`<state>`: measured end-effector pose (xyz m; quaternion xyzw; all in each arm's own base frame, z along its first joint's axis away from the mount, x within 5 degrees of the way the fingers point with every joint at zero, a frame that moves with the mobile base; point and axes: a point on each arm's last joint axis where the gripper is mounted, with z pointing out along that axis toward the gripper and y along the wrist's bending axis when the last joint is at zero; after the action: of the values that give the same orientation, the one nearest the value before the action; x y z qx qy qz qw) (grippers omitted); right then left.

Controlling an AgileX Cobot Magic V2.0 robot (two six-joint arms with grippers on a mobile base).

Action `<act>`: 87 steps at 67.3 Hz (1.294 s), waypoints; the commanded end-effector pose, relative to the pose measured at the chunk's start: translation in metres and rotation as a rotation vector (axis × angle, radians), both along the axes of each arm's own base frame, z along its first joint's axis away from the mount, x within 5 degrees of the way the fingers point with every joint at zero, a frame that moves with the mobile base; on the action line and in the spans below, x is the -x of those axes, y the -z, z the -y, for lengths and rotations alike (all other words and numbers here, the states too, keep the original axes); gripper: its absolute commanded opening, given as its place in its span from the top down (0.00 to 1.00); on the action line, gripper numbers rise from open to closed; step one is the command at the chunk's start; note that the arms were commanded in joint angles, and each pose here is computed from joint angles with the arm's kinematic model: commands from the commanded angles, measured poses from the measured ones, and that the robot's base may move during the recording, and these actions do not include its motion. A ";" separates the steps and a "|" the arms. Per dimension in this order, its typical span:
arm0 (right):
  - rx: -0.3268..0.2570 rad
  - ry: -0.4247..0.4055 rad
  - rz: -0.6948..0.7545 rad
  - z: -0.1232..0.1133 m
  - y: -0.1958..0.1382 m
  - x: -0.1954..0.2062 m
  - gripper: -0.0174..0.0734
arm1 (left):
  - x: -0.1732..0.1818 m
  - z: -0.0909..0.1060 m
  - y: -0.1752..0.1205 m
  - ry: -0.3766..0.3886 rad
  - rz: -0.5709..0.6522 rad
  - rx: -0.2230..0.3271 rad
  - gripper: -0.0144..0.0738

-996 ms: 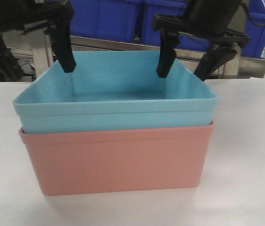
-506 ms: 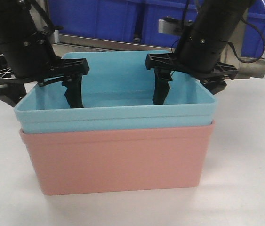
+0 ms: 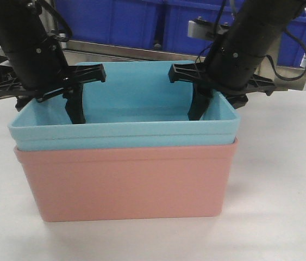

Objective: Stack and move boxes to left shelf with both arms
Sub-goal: 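Grip both side walls of the stacked boxes with both grippers, then lift the stacked boxes off the table with both grippers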

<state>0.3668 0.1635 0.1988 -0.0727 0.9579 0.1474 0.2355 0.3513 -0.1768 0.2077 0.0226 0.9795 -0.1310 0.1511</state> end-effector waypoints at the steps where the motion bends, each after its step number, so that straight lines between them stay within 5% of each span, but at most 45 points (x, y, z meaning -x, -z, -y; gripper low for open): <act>1: 0.024 -0.024 0.006 0.002 -0.002 0.002 0.78 | -0.002 0.003 -0.005 0.094 0.072 -0.015 0.85; 18: 0.009 -0.029 0.034 0.005 -0.024 0.008 0.78 | 0.004 0.000 -0.027 0.098 0.114 -0.001 0.85; 50: -0.117 -0.018 0.304 0.027 -0.150 0.066 0.78 | 0.084 0.012 -0.143 0.115 0.426 -0.087 0.85; 73: -0.123 -0.090 0.396 0.016 -0.205 0.103 0.78 | 0.121 0.026 -0.199 0.157 0.546 -0.043 0.85; 87: -0.067 -0.062 0.461 -0.006 -0.212 0.114 0.78 | 0.130 0.032 -0.216 0.141 0.592 -0.025 0.85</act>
<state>0.2580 0.1587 0.3694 -0.1275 0.9288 0.1207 0.3264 0.2380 -0.1988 0.3826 0.0904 0.9350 -0.0338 0.3412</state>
